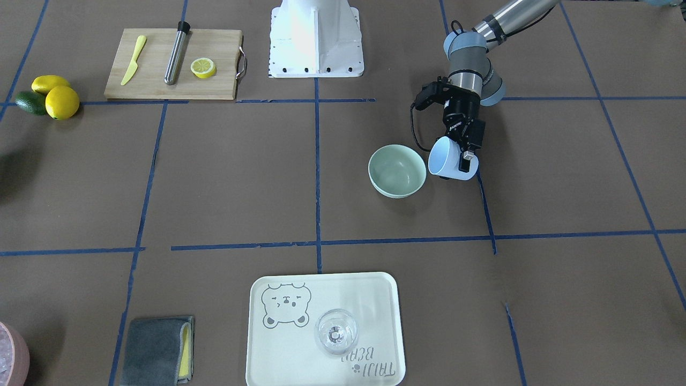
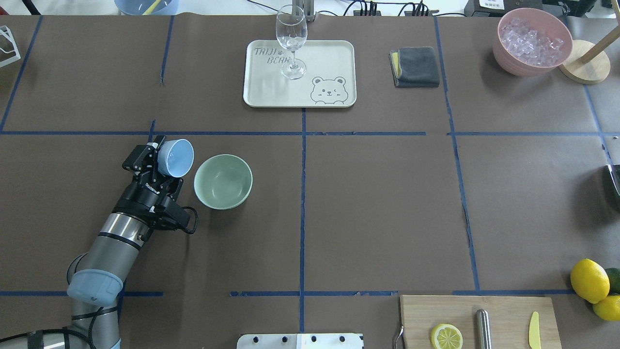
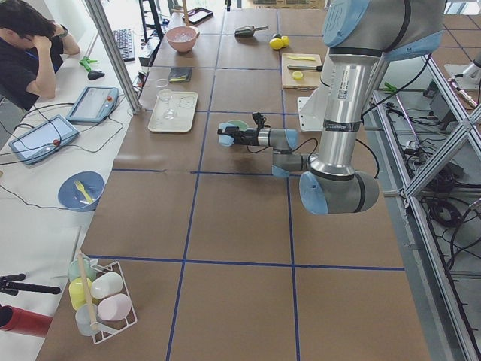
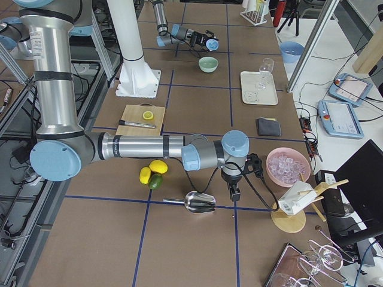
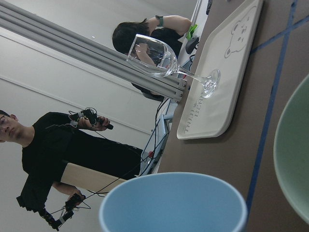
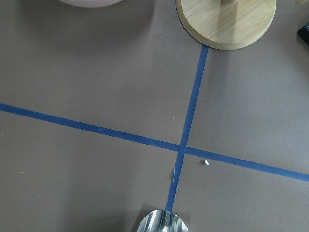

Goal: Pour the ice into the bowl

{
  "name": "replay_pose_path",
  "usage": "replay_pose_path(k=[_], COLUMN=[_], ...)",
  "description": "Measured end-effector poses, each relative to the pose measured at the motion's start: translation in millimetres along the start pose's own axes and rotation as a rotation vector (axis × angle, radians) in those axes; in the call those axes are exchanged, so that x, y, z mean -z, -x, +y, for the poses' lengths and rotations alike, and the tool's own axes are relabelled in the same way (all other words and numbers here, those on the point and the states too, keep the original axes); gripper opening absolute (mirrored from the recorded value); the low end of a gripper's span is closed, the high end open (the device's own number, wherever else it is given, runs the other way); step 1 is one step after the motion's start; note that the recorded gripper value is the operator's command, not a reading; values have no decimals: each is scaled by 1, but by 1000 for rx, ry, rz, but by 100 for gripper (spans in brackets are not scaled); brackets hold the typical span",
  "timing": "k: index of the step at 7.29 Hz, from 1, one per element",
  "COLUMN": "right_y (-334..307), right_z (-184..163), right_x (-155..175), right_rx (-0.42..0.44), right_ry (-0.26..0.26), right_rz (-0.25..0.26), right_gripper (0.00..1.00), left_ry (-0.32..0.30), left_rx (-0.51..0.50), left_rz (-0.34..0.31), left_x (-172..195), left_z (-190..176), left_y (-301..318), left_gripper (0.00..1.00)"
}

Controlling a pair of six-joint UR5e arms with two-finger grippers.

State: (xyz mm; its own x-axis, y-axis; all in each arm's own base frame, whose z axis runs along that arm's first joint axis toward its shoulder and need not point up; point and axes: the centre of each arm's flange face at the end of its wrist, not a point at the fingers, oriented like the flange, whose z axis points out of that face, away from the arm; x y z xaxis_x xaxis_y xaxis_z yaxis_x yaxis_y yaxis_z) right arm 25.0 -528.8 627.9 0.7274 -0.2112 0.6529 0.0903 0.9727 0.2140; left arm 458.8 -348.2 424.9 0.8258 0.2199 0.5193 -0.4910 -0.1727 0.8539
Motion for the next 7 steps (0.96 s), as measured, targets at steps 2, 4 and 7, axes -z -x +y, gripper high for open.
replay_pose_path(k=[2, 4, 7], right_y=[-2, -3, -4], right_z=[2, 4, 4], right_x=[-1, -1, 0], right_rx=[-4, -7, -9], right_ry=[2, 2, 1], right_rz=[0, 1, 1], right_gripper=[100, 100, 100], left_ry=[14, 43, 62], left_rx=[-137, -225, -385], left_rz=[13, 35, 24], left_x=[-6, -11, -13], left_z=[-13, -20, -25], left_y=[-4, -12, -9], left_gripper=[0, 0, 0])
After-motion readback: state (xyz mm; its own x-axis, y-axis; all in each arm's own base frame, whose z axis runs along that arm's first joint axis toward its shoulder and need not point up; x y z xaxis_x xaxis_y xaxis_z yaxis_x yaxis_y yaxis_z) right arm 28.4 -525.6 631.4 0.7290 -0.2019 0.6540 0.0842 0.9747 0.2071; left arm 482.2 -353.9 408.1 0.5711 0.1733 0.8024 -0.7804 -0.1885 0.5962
